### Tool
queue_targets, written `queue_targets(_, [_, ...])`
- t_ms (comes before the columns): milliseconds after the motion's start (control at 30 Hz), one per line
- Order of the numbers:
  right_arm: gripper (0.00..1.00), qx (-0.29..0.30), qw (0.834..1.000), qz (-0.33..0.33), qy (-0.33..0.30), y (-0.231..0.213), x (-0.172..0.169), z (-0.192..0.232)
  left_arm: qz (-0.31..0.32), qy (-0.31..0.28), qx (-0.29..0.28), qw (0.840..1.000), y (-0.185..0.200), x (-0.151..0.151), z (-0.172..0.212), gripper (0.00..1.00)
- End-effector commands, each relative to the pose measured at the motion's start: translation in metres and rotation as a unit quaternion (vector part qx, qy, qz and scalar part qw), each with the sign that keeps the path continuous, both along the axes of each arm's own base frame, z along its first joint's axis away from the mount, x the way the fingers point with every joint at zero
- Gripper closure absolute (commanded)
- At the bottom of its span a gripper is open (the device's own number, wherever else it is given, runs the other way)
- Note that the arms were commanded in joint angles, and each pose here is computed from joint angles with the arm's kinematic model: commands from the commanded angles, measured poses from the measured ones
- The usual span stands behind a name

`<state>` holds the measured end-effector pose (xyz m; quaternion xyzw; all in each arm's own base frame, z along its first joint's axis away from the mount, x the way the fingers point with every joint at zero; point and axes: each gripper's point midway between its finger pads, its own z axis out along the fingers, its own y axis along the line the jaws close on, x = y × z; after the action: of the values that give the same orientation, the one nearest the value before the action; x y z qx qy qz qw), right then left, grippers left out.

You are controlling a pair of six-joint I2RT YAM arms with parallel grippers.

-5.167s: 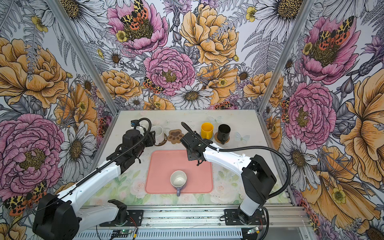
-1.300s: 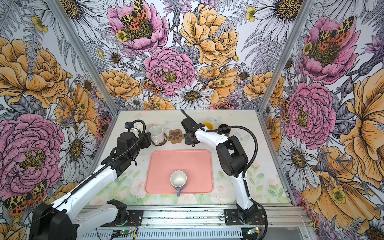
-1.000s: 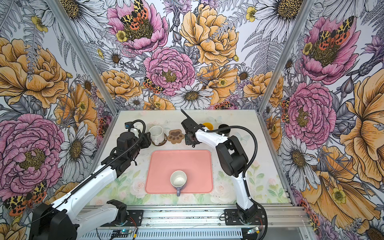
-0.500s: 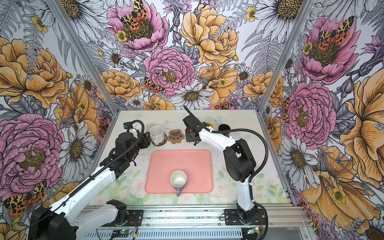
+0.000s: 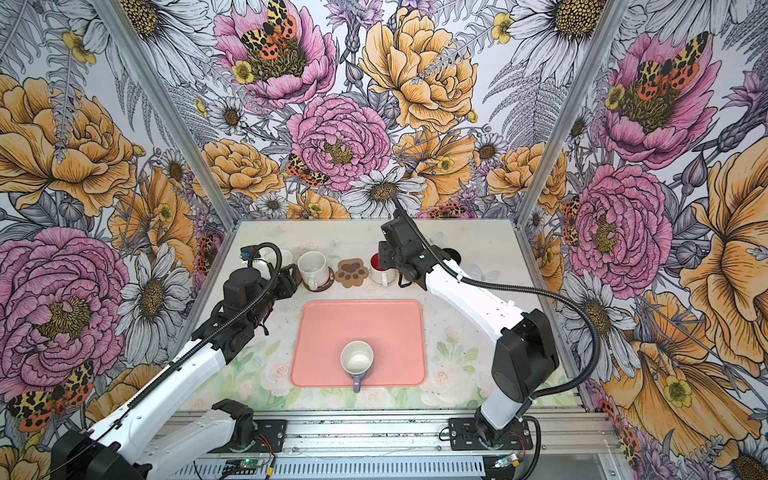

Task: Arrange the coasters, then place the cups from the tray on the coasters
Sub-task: 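Open the right gripper and raise it away from the red-lined mug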

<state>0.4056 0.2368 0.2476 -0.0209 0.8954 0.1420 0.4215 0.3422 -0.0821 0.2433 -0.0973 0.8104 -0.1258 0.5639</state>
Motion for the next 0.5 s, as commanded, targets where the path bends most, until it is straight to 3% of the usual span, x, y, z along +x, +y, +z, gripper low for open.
queue_targets(0, [0.44,0.068,0.996,-0.005,-0.062,0.003,-0.002,0.04,-0.002,0.006,-0.009,1.0,0.001,-0.005,-0.003,0.37])
queue_targets(300, [0.42,0.14,0.986,-0.036,-0.081,-0.014,-0.025,0.038,-0.019,0.005,-0.021,1.0,-0.006,-0.005,0.001,0.36])
queue_targets(467, [0.37,0.181,0.978,-0.016,-0.103,-0.012,-0.033,0.028,-0.024,0.006,-0.025,0.999,-0.01,-0.003,0.002,0.36])
